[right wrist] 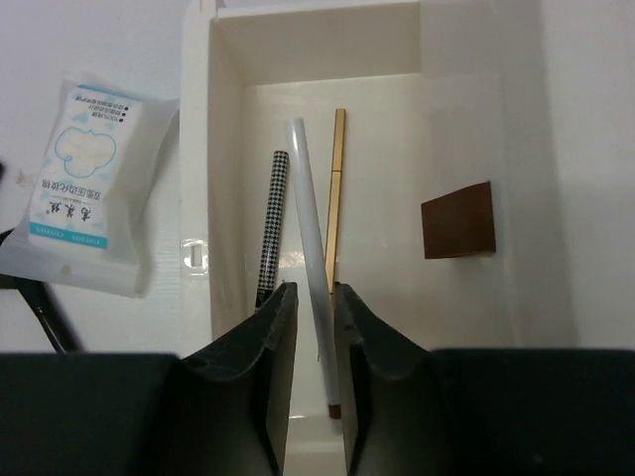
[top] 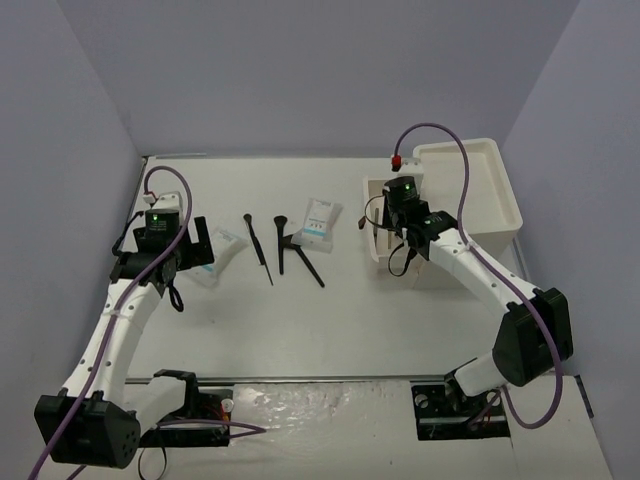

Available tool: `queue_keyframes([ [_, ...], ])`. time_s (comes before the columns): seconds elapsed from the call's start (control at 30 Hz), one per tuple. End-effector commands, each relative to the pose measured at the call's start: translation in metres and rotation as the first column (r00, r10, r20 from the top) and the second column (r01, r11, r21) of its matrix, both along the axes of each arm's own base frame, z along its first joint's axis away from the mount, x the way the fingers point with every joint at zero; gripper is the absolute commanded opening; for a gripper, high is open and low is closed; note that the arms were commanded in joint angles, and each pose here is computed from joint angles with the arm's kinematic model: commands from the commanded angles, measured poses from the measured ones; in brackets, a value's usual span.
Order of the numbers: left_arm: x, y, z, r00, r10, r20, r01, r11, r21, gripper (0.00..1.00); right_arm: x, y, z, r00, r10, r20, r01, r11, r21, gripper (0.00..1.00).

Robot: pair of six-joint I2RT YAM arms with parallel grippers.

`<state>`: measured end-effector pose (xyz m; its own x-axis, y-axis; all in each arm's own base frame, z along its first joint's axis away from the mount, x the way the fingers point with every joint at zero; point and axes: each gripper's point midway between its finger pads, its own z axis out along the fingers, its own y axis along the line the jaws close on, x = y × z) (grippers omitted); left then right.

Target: Organize the makeup

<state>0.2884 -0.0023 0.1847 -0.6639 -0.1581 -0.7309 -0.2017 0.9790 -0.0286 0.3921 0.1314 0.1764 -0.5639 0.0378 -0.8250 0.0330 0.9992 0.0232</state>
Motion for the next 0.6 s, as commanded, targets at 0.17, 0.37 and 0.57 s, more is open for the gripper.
queue_keyframes([
  [0.17,0.026,-0.038,0.012,0.998,-0.046,0.036,0.053,0.976,-0.213,0.96,0.006,0.012,0.069,0.986,0.064,0.154,-0.077,0.994,0.082,0.6],
  [0.37,0.04,-0.064,0.0,0.999,-0.031,-0.018,0.024,0.955,-0.295,0.85,-0.021,0.011,0.123,0.953,0.122,0.278,-0.163,0.978,0.13,0.94],
  [0.57,0.059,-0.091,-0.028,0.995,0.003,-0.103,-0.032,0.96,-0.278,0.69,-0.052,-0.003,0.146,0.927,0.113,0.357,-0.178,0.972,0.155,1.0],
])
